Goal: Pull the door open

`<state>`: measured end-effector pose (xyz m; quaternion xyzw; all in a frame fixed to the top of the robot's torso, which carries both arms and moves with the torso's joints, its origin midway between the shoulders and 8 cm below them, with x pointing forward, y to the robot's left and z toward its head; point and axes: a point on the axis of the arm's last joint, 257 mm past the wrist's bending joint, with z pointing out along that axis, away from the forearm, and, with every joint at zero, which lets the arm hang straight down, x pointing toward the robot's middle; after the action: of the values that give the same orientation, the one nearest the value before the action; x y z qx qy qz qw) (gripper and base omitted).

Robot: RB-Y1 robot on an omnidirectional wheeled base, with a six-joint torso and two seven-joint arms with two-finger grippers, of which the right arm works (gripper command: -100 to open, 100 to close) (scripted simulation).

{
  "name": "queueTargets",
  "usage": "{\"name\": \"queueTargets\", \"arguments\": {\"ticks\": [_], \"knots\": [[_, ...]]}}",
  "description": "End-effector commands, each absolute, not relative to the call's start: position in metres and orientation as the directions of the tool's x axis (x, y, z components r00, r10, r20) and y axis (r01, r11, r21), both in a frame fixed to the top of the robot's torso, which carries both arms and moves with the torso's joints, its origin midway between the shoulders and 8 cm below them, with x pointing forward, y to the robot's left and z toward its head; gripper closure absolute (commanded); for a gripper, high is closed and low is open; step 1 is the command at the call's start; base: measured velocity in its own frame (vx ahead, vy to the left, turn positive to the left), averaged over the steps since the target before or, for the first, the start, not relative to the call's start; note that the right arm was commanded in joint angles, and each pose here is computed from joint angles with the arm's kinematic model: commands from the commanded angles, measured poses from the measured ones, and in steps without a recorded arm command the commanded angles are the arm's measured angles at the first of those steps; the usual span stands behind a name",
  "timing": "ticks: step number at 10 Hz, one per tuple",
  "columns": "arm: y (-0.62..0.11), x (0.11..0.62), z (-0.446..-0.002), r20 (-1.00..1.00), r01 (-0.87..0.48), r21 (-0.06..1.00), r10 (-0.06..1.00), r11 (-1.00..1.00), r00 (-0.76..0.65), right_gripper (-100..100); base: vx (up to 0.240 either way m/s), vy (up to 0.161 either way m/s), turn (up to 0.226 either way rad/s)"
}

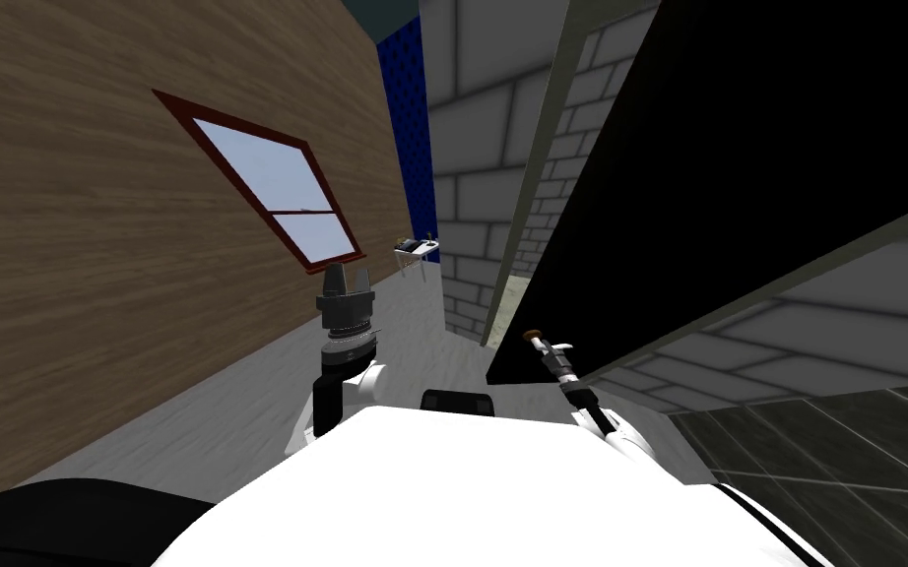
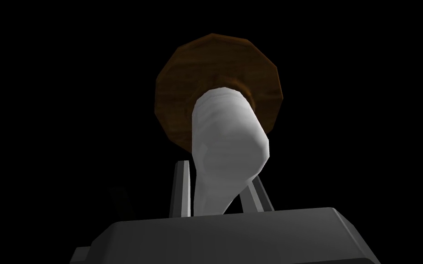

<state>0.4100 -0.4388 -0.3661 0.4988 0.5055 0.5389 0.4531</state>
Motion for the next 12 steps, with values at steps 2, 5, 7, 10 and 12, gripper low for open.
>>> {"name": "queueTargets", "arguments": {"ticks": [2, 5, 7, 10, 12], "knots": [[-0.444, 0.396, -0.365, 0.078, 0.013, 0.997, 0.991, -0.077, -0.108, 100, -0.198, -0.114, 0.24], [-0.45, 0.379, -0.364, 0.076, 0.012, 0.997, 0.989, -0.076, -0.128, 100, -0.227, -0.088, 0.181], [-0.454, 0.368, -0.363, 0.076, 0.011, 0.997, 0.987, -0.075, -0.14, 100, -0.203, -0.092, 0.166], [-0.453, 0.363, -0.365, 0.08, 0.021, 0.997, 0.986, -0.078, -0.145, 100, -0.124, -0.06, 0.085], [-0.455, 0.356, -0.365, 0.081, 0.021, 0.997, 0.985, -0.079, -0.15, 100, -0.154, -0.077, 0.193]]}}
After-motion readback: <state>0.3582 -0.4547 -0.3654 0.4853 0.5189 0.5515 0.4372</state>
